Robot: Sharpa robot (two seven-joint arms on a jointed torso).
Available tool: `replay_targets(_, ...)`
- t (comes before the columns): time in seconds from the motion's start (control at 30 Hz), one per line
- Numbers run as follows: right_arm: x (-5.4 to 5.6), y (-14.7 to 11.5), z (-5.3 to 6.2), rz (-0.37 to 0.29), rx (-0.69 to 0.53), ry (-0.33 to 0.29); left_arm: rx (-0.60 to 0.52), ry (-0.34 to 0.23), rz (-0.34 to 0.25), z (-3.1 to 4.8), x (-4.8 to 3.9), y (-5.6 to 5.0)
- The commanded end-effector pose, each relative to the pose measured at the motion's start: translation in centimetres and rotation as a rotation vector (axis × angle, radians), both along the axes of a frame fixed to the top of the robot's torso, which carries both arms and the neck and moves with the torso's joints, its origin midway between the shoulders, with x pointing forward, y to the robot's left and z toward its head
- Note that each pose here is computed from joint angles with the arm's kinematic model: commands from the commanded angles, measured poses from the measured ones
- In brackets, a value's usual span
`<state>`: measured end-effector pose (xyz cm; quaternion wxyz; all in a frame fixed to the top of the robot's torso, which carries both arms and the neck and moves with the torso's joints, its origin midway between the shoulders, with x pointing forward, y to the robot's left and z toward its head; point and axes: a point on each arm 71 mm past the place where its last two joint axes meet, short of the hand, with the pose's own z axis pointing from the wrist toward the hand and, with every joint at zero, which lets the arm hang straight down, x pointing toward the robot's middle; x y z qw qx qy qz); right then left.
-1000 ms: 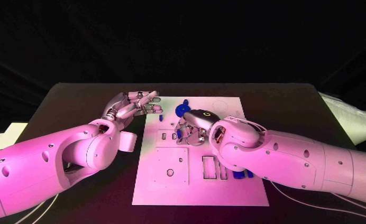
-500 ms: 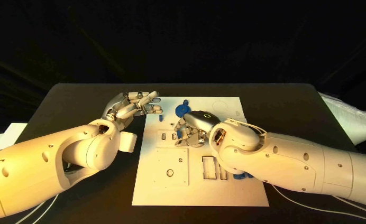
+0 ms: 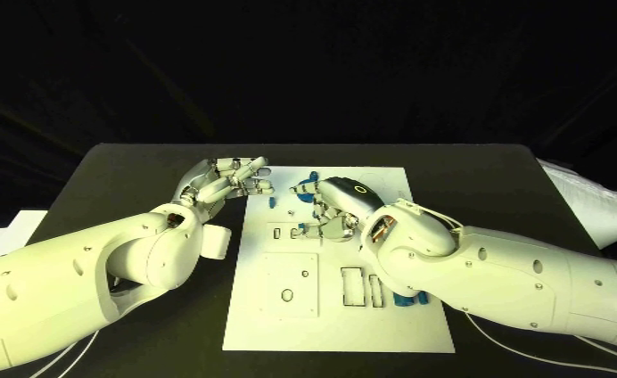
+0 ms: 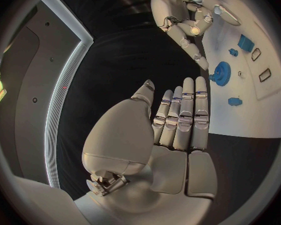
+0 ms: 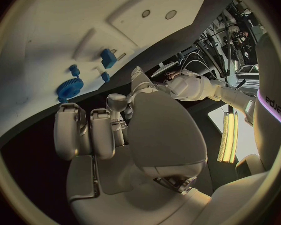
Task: Assemble the parts on the task board
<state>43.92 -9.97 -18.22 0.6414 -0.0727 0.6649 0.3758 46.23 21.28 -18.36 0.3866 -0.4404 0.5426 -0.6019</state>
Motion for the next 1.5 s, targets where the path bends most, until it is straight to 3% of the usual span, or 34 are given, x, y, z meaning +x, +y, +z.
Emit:
replay_targets(0.03, -0.4, -0.3, 1.3, 0.07, 0.064, -0.013, -0.011, -0.005, -0.015, 0.07, 0.02, -0.1)
replay_targets(0.2, 0.1, -2.6, 3.7, 0.09, 0.136, 0.084, -0.005, 0.009, -0.013, -0.09, 0.14, 0.0)
replay_targets(0.33, 0.9, -5.5, 6.1, 0.061, 0.325, 0.192, 0.027, 0.038, -0.039, -0.39, 0.15, 0.0)
replay_targets(0.43, 2.1, -8.5, 7.8, 0.002, 0.509, 0.294, 0.112, 0.082, -0.084, -0.87, 0.14, -0.1)
replay_targets(0.53, 2.9, -10.5, 8.5, -0.031, 0.617, 0.357, 0.23, 0.12, -0.126, -1.33, 0.11, -0.2)
replay_targets(0.73, 4.0, -13.2, 8.7, -0.057, 0.743, 0.437, 0.491, 0.214, -0.225, -1.68, 0.41, -0.7)
replay_targets(0.93, 4.7, -14.9, 8.5, -0.08, 0.749, 0.437, 0.811, 0.306, -0.33, -1.34, 1.25, -1.3)
replay_targets(1.0, 5.0, -15.2, 8.4, -0.085, 0.721, 0.42, 0.92, 0.314, -0.344, -0.97, 1.7, -1.7)
replay_targets(1.2, 5.4, -15.3, 8.0, -0.092, 0.659, 0.388, 1.106, 0.315, -0.365, -0.18, 3.02, -3.3)
replay_targets(1.5, 5.4, -14.8, 7.7, -0.085, 0.627, 0.384, 1.236, 0.299, -0.416, 0.06, 4.48, -5.8)
